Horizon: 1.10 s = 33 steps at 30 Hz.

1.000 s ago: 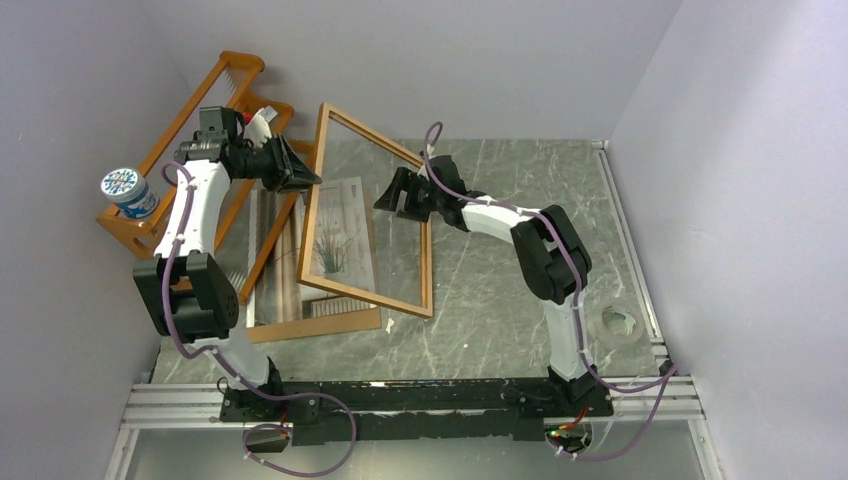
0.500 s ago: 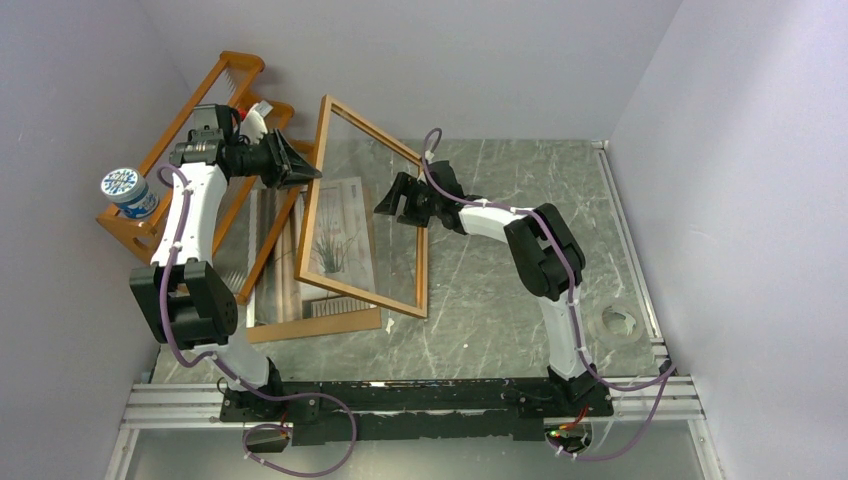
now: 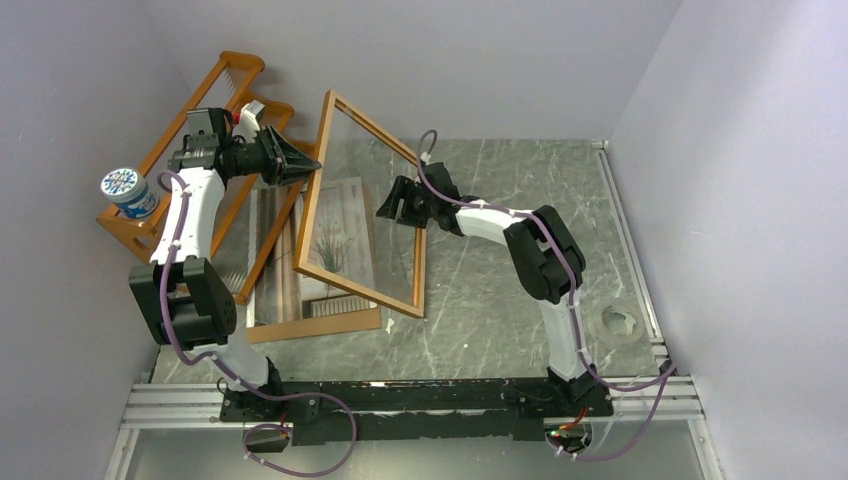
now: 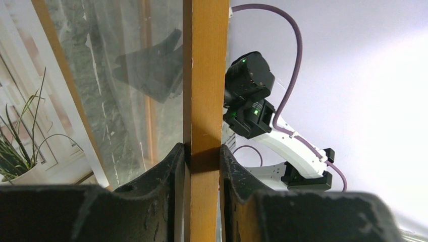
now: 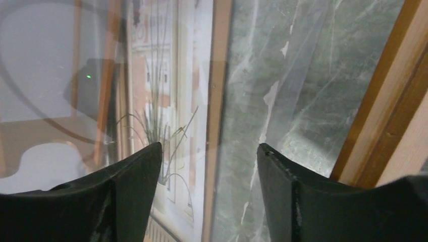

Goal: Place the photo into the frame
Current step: Adjust the photo frame item on the photo frame.

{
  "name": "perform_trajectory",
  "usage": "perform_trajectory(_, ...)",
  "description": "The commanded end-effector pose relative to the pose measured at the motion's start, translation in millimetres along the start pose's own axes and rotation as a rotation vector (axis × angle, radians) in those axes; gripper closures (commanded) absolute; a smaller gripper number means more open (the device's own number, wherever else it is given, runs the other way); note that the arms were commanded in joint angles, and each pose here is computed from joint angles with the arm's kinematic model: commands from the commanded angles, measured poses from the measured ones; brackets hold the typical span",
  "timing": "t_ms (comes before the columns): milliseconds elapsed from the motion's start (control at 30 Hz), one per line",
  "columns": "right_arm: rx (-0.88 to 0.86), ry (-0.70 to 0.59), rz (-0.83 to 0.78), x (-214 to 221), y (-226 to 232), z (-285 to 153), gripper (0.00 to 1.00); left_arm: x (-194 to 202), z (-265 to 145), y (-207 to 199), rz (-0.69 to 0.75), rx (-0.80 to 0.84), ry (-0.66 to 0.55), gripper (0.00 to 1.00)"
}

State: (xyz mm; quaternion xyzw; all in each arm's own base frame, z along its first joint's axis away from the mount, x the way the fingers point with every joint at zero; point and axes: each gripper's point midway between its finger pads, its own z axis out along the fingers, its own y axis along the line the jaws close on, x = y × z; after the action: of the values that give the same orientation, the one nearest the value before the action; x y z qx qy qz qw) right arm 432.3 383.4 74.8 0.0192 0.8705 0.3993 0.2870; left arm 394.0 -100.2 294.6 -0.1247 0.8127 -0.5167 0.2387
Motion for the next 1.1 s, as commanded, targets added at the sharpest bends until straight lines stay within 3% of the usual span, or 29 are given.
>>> perform_trajectory(0,0.092,0.003,-0.042,9.7,-16.1,5.5,0.32,10.3,-23.1,-57.9,0.106,0.163,0.015,0.97)
perform_trajectory(267,0.18,-0.02,-0.232,12.5,-17.5,5.3,0.35,18.2,-25.8,-51.0,0.202,0.132,0.003,0.97)
perform_trajectory(367,0.217,-0.049,-0.289,2.3,-8.5,-3.4,0.28,18.9,-21.7,-33.2,0.19,0.062,-0.005,0.97)
perform_trajectory(533,0.033,-0.063,-0.262,-9.4,34.7,-17.4,0.14,24.2,-13.4,-13.5,0.145,0.033,0.018,0.97)
perform_trajectory(733,-0.197,0.053,-0.185,5.4,70.5,-26.2,0.1,27.5,-5.8,-4.8,0.131,0.035,0.032,0.97)
perform_trajectory(967,-0.165,0.047,-0.195,8.8,58.9,-28.1,0.1,32.5,5.6,15.8,0.099,-0.014,0.056,0.97)
perform_trajectory(1067,-0.034,0.014,-0.187,-0.1,38.3,-24.8,0.1,28.7,6.0,26.4,0.106,-0.082,0.039,0.97)
